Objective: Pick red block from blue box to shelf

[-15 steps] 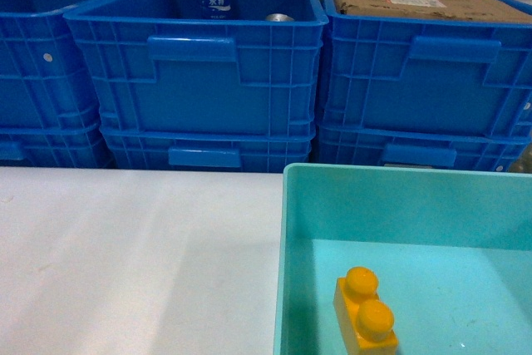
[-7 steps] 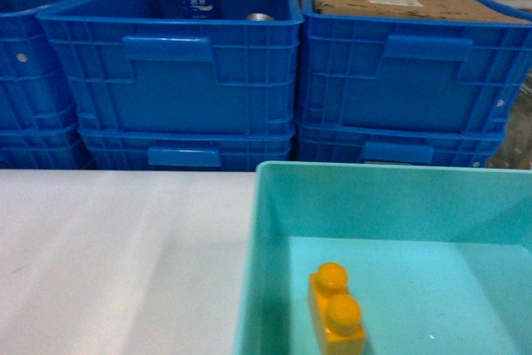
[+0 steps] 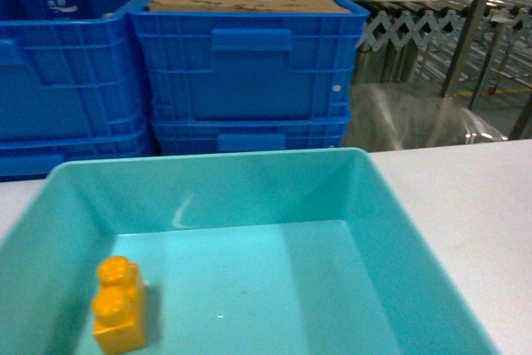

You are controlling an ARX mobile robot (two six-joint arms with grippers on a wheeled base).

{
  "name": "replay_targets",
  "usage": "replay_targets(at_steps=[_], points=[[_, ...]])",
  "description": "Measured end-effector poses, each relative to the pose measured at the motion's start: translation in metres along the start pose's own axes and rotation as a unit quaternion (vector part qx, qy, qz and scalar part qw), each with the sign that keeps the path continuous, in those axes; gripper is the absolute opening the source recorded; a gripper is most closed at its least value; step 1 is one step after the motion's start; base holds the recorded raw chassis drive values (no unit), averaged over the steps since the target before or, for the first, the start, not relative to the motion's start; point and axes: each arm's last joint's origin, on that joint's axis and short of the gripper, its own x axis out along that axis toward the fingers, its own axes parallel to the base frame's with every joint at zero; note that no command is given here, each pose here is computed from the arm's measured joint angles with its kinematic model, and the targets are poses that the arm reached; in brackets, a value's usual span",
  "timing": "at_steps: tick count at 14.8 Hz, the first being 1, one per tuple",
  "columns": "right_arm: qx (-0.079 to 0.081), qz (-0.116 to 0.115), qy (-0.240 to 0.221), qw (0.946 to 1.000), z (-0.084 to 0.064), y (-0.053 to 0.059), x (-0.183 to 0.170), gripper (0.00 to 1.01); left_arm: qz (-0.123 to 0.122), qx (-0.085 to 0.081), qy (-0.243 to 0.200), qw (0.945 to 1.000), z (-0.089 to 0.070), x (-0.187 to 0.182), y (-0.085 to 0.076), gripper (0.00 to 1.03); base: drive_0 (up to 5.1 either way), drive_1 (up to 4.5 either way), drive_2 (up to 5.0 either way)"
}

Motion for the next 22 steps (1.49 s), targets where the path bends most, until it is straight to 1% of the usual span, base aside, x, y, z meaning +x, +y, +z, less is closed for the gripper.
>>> replay_targets(at_steps=[17,19,21,22], points=[[0.0,-0.002,0.002,1.0,-0.0007,-0.0001,0.0001,0.29,-0.002,0.0,0.0,1.0,-0.0001,0.0,-0.0001,0.98,3.5,-3.93,-3.9],[0.001,-0.006,0.002,1.0,-0.0009,-0.0004,0.0001,0.29,-0.003,0.0,-0.001,1.0,0.0002,0.0,0.0,0.98,-1.6,-1.59,-1.6],[0.0,-0.004,0.002,1.0,-0.0008,-0.0002,0.0001,0.29,-0.002,0.0,0.0,1.0,0.0,0.0,-0.0001,0.98,-1.5,-1.51,-1.5],[0.0,-0.004,0.002,1.0,-0.0012,-0.0002,0.0002,0.29,-0.002,0.0,-0.001,1.0,0.0001,0.0,-0.0001,0.98,2.7,-2.12,-5.8]])
